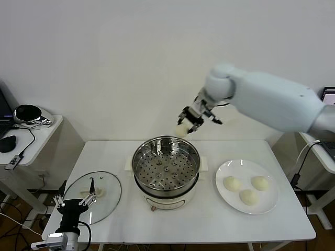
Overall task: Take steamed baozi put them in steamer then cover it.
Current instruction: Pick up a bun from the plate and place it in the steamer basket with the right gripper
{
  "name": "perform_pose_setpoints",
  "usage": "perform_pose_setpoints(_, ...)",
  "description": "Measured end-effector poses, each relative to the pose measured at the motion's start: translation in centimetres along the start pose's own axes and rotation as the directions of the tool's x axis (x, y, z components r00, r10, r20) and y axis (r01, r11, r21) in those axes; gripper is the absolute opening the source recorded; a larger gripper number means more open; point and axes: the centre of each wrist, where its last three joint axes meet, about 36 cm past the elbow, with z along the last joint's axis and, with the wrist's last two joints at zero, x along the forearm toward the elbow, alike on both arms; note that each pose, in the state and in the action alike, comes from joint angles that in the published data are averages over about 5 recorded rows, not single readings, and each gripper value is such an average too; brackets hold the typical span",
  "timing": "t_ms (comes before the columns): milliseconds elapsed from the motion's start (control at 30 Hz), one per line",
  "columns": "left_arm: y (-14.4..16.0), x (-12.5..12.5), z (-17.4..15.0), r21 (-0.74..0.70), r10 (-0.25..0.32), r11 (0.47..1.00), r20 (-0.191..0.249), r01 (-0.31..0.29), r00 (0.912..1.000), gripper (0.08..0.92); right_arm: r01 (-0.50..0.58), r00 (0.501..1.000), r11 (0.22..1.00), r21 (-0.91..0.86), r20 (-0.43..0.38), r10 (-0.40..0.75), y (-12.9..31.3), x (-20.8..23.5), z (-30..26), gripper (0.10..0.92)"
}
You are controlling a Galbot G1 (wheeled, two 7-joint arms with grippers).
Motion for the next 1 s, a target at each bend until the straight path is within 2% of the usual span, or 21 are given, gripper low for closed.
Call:
perform_pose_setpoints(300,0.0,0.1,-0.1,0.008,-0.010,1.000,0.001,0.010,1.0000,0.823,0.044,0.999,0.976,0.214,0.016,-0.049,-1.9,-4.9,-2.1,0.492)
perform_pose_setpoints(733,0.4,0.3,-0.3,0.007,-0.022,1.000,0.004,0.022,0.9997,0.823,0.087,0.995,0.945,0.314,0.018,-0.098,-1.1,-10.3,-2.0,0.507)
perform_pose_setpoints(867,0.3,0.2,-0.4,0.009,-0.022,1.000,0.009,0.022,0.9997,0.823,0.088,0.995,0.940,0.329,0.014,-0.098,-1.0,-11.2,-1.8,0.545)
perform_pose_setpoints(1000,0.1,0.3,-0.6,0.014,-0.020,1.000,0.012,0.019,0.9997,0.823,0.079,0.996,0.939,0.336,0.011,-0.088,-0.9,-11.4,-1.4,0.624)
